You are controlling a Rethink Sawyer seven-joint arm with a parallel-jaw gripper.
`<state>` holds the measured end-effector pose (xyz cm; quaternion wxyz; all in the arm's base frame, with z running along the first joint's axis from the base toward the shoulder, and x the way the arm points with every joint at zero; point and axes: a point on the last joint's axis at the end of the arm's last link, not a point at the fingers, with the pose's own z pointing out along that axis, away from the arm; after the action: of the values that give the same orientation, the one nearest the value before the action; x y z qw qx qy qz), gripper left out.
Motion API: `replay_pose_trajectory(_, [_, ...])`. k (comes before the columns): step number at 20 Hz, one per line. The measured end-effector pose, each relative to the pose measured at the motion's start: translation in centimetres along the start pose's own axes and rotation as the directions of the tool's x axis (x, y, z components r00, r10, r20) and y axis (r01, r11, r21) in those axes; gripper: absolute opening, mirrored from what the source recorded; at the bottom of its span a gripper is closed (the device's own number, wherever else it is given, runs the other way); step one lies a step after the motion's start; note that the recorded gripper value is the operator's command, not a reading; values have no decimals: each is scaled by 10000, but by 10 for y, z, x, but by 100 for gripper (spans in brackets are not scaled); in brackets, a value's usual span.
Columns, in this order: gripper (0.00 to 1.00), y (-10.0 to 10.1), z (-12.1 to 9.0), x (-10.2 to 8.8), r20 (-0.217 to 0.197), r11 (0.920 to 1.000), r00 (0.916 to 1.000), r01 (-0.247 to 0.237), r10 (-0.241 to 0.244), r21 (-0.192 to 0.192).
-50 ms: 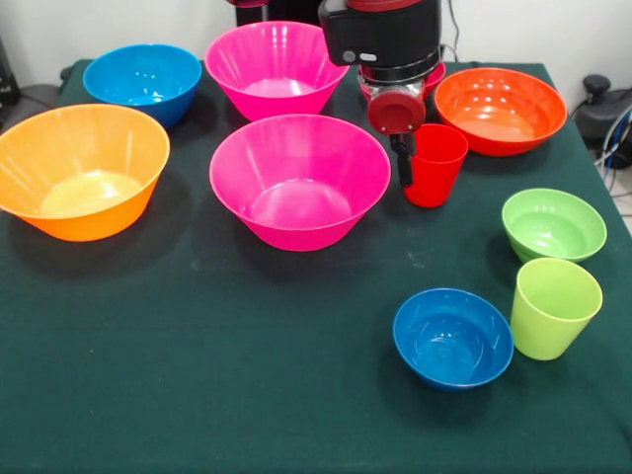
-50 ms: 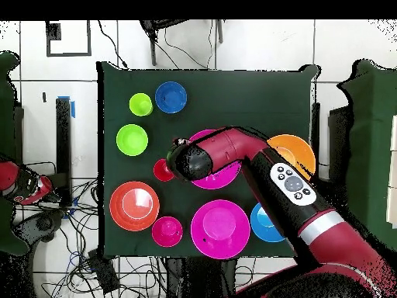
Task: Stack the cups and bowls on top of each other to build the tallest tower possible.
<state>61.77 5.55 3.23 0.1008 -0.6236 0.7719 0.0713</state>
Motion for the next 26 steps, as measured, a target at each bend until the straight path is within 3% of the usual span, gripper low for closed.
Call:
replay_pose_trajectory(16, [100,10,5,-6,293,10000,9995,84,-85,16])
replay_pose_trajectory(26, [100,8,5,-10,474,9997,9988,103,-114,238])
